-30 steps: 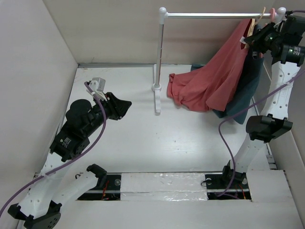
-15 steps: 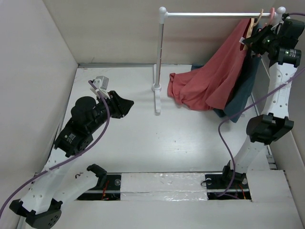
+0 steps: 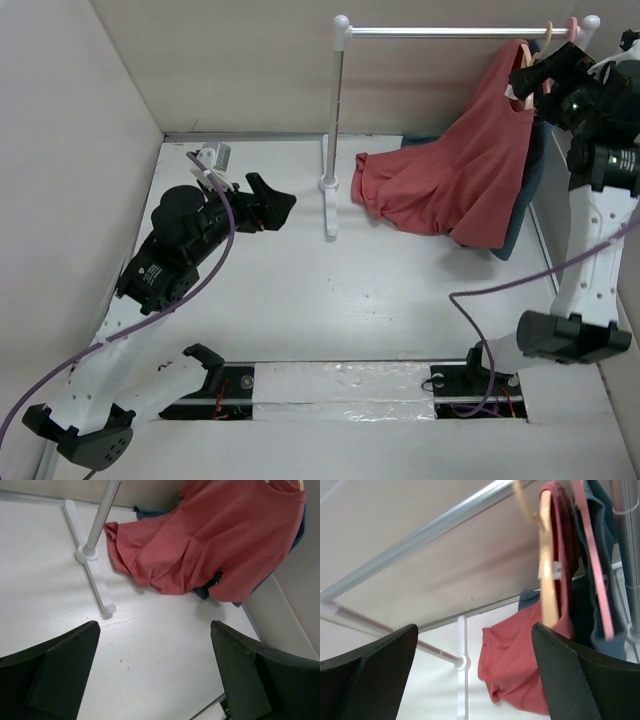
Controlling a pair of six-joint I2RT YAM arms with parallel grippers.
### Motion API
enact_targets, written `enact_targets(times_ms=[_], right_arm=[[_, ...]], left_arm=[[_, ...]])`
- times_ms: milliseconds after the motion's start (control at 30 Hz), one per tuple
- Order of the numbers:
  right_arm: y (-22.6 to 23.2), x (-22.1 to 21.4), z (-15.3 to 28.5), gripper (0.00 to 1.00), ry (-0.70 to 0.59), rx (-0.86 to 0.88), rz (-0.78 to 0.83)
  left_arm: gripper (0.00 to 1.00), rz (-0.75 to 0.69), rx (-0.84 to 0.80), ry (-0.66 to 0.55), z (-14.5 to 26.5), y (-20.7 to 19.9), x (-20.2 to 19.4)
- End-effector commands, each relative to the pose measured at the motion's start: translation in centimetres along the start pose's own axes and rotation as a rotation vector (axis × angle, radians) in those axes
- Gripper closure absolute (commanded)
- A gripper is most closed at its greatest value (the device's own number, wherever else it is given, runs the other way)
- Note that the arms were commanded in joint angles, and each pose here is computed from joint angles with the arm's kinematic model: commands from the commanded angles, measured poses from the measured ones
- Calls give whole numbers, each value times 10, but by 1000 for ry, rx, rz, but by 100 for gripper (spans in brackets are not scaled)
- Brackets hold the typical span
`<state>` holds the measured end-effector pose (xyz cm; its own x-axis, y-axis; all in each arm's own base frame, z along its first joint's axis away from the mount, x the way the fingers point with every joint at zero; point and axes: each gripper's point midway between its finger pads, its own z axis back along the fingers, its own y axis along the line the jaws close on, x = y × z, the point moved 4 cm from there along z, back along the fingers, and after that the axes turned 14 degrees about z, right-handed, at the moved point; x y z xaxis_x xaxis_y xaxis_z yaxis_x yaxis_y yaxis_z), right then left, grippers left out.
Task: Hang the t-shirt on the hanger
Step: Reset both arms
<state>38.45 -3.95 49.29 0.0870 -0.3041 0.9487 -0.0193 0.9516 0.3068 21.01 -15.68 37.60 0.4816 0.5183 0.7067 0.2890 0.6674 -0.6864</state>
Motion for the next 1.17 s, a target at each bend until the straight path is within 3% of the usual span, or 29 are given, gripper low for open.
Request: enact_targets(times_ms=[0, 67, 233, 267, 400, 500, 667, 867, 1133], right_arm=[[29, 41, 57, 0, -222, -11, 74], [57, 52, 102, 0, -325, 71, 79], [117, 1, 148, 0, -344, 439, 57], [144, -15, 162, 0, -297, 600, 55], [179, -83, 187, 0, -94, 812, 5], [185, -136, 198, 0, 72, 838, -19], [176, -197, 211, 0, 207, 787, -92], [179, -236, 202, 0, 309, 751, -20], [204, -240, 202, 0, 346, 757, 154]], left_arm=[[6, -38, -61, -61, 0, -22, 23], [5, -37, -78, -75, -1, -28, 29], [1, -14, -90, -92, -8, -38, 39], [1, -18, -91, -104, -8, -41, 43], [1, -17, 14, -188, -11, -28, 57], [1, -13, 44, -203, -11, -23, 58], [1, 87, 47, -174, -16, -6, 33], [1, 157, 52, -120, -32, 14, 2], [1, 195, 40, -116, -33, 14, -1]])
